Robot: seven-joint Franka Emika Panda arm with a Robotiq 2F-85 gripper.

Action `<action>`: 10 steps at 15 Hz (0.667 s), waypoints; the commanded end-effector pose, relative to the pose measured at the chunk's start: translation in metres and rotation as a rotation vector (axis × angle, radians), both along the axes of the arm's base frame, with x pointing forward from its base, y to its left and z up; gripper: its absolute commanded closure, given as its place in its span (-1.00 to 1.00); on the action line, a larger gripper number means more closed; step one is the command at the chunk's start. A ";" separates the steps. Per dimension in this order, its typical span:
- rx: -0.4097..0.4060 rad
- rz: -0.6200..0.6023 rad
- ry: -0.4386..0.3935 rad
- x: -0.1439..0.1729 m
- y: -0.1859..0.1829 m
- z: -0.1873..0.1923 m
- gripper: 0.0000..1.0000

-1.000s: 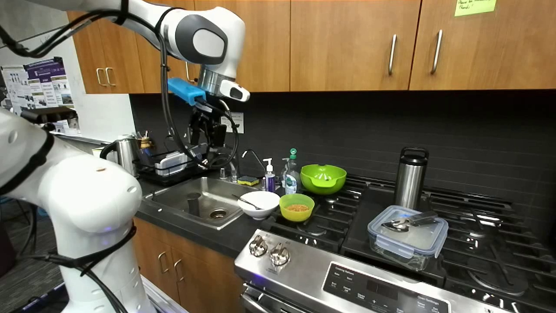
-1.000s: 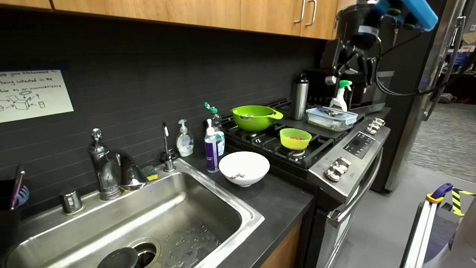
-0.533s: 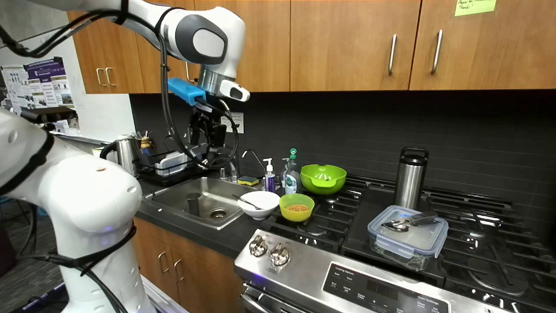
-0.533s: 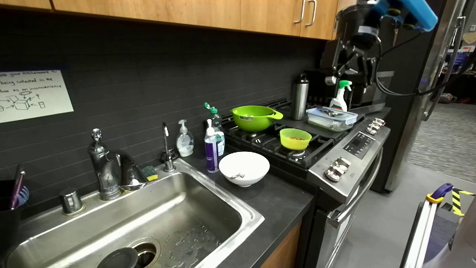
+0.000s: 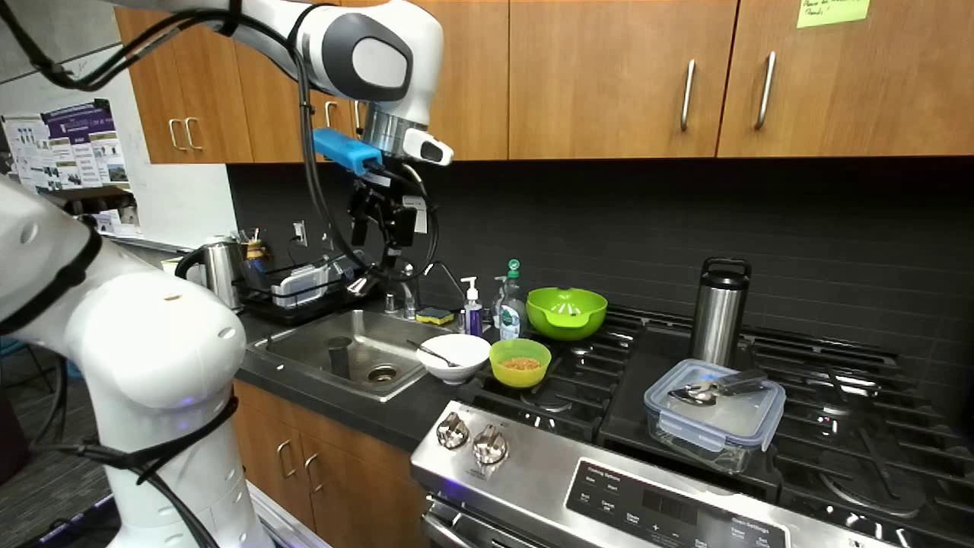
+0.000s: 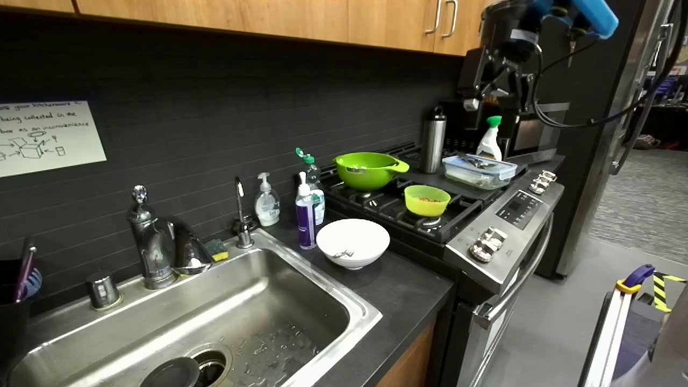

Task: Pour some of the content of the yellow bowl into the white bowl

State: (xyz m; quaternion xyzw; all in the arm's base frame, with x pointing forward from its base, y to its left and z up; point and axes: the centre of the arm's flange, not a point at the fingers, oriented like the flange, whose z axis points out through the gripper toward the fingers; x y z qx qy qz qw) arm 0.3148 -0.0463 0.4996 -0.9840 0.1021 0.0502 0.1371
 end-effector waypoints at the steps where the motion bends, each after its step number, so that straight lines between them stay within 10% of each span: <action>1: -0.039 0.069 -0.017 0.037 -0.026 0.017 -1.00; 10: -0.088 0.181 -0.015 0.082 -0.083 -0.002 -1.00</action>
